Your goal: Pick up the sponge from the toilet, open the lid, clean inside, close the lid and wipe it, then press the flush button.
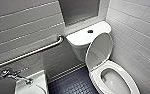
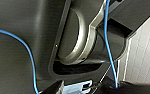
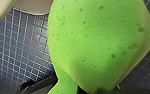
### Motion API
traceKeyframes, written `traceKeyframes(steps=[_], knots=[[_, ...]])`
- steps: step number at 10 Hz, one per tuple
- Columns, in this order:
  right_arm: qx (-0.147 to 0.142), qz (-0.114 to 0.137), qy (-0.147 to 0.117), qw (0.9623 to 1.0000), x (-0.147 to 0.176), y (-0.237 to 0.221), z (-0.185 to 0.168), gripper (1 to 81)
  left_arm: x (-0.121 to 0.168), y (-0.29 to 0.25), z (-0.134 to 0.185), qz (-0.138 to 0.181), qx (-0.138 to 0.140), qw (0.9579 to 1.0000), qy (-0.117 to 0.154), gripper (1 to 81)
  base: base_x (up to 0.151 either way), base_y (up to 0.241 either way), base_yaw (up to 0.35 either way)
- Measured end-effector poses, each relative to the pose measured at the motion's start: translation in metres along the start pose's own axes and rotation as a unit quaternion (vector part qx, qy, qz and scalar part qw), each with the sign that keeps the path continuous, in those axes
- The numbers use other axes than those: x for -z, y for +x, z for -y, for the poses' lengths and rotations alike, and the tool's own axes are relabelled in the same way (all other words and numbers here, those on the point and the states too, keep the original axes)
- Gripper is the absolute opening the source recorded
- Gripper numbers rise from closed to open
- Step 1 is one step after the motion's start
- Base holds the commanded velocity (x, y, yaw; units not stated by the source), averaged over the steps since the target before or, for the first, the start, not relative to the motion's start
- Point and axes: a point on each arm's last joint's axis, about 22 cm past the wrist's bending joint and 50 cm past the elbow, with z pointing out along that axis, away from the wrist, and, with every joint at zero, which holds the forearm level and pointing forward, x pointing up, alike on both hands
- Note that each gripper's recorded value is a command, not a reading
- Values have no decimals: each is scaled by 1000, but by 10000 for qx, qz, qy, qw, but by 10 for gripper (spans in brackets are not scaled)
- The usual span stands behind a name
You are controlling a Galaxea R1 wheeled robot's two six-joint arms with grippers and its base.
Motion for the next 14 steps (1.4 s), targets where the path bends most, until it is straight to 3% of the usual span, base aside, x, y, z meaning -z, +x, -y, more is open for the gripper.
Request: traceKeyframes(steps=[2,4,6,7,10,14], knots=[[398,422,122,9982,-13,-48,-21,10,9,21,18,-95,-91,9998,127,811,0,0,0],[721,582,117,9956,-27,-78,-36,10,24,30,29,-133,-128,9995,245,811,0,0,0],[786,1045,265,9911,-30,-147,-31,10,46,31,29,-142,-23,9994,303,811,0,0,0],[803,1149,274,9897,-30,-164,-32,10,56,27,33,-120,-7,9993,361,811,0,0,0],[818,1091,186,9905,-32,-171,-41,10,60,25,31,-86,-43,9993,349,811,0,0,0],[497,507,266,9971,-12,-171,-54,10,61,95,37,-176,-728,9966,330,811,0,0,0]])
